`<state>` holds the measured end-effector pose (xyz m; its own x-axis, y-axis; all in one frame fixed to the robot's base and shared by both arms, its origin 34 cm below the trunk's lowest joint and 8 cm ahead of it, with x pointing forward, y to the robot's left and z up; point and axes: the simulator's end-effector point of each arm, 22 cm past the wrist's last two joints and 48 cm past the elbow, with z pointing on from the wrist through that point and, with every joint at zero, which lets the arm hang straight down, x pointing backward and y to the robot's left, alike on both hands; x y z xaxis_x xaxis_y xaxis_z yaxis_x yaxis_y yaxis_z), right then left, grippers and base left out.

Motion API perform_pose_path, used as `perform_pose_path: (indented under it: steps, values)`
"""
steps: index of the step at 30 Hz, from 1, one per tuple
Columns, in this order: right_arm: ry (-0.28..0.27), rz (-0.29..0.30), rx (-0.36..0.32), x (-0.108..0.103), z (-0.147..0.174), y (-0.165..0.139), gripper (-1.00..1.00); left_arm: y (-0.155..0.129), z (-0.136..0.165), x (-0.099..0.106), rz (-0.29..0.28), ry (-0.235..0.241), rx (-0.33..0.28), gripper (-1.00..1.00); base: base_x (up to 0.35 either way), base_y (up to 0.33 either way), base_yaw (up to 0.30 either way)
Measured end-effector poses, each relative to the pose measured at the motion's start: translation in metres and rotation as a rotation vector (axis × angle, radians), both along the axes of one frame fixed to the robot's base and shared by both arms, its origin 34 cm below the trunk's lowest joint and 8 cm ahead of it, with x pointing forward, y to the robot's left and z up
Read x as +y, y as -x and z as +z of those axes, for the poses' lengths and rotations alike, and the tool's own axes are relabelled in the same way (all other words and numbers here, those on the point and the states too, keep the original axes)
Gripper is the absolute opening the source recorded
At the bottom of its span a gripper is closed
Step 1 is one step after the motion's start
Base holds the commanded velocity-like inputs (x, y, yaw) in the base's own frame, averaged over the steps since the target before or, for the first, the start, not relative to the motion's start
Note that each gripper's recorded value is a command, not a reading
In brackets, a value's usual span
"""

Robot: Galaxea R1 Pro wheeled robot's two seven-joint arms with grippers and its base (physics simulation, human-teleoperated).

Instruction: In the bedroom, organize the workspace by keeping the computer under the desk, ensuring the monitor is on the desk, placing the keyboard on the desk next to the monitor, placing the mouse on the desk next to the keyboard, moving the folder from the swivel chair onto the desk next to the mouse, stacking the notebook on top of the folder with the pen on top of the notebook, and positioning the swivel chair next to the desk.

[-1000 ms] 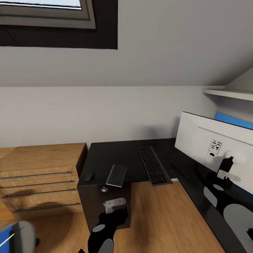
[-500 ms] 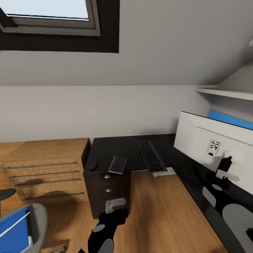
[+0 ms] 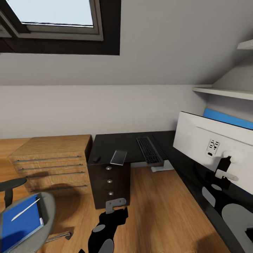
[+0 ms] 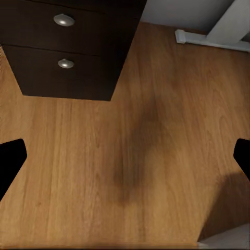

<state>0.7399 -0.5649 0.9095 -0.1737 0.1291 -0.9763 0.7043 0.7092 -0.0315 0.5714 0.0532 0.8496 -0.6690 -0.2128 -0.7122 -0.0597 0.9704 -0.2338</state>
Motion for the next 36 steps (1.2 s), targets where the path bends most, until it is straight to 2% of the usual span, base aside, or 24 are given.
perform_pose_path:
  steps: [6, 12, 16, 18, 26, 29, 36]
  values:
    - [0.001, 0.005, 0.001, 0.0020, 0.0001, -0.0011, -1.00, 0.0003, -0.0007, -0.0001, -0.001, -0.001, 0.002, 1.00, -0.119, 0.000, 0.000]
    - [0.006, 0.014, 0.004, 0.0061, 0.0000, -0.0032, -1.00, 0.0003, -0.0009, 0.0000, -0.001, -0.001, 0.002, 1.00, -0.226, -0.226, 0.002]
    - [-0.004, -0.009, -0.011, 0.0023, 0.0002, 0.0005, -1.00, 0.0004, -0.0007, 0.0001, 0.000, -0.001, 0.002, 1.00, -0.054, -0.064, 0.133]
    - [0.001, 0.006, -0.007, 0.0053, 0.0003, -0.0017, -1.00, 0.0005, -0.0005, 0.0000, 0.000, 0.000, 0.001, 1.00, -0.012, -0.014, 0.170]
    - [-0.002, 0.002, -0.007, 0.0045, 0.0003, -0.0014, -1.00, 0.0006, -0.0010, 0.0001, -0.001, -0.001, 0.003, 1.00, -0.022, -0.021, 0.173]
    - [0.009, 0.020, 0.006, 0.0081, 0.0000, -0.0043, -1.00, 0.0005, -0.0013, 0.0001, -0.001, -0.002, 0.003, 1.00, -0.191, -0.163, 0.061]
    - [0.003, 0.011, 0.000, 0.0063, 0.0000, -0.0032, -1.00, 0.0005, -0.0014, -0.0002, -0.002, -0.002, 0.003, 1.00, -0.249, -0.219, 0.010]
